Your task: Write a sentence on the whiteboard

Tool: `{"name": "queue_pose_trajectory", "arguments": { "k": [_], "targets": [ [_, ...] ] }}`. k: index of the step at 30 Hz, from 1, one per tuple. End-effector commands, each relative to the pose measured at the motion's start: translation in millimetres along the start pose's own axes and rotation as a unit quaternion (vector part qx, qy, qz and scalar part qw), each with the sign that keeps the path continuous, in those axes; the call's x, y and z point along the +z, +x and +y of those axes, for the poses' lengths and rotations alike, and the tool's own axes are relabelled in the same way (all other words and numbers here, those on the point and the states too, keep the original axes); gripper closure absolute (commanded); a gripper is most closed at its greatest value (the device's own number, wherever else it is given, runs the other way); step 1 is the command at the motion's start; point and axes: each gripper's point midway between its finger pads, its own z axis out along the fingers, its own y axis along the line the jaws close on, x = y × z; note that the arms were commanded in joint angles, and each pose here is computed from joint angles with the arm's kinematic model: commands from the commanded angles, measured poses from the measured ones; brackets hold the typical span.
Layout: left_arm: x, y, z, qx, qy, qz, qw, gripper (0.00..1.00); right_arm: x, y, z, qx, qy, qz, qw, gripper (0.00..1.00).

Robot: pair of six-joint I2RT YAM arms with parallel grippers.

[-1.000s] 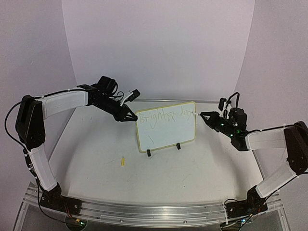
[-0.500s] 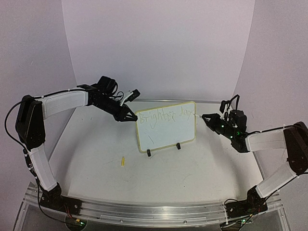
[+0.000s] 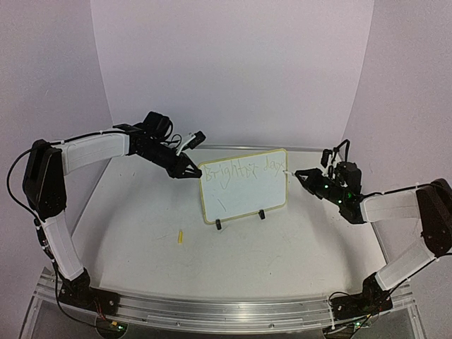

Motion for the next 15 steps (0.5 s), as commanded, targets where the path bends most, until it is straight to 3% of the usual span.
{"name": "queue_pose_trajectory", "arguments": {
  "k": [1,15],
  "targets": [
    [-4,-9,0,0.029,-0.011,-0.01,0.999,1.0,4,-12,15,-0.012,-0.025,-0.009,1.0,1.0],
    [-5,-9,0,0.029,-0.011,-0.01,0.999,1.0,-6,-16,31,-0.018,-0.058,-0.015,0.998,1.0]
  ]
}}
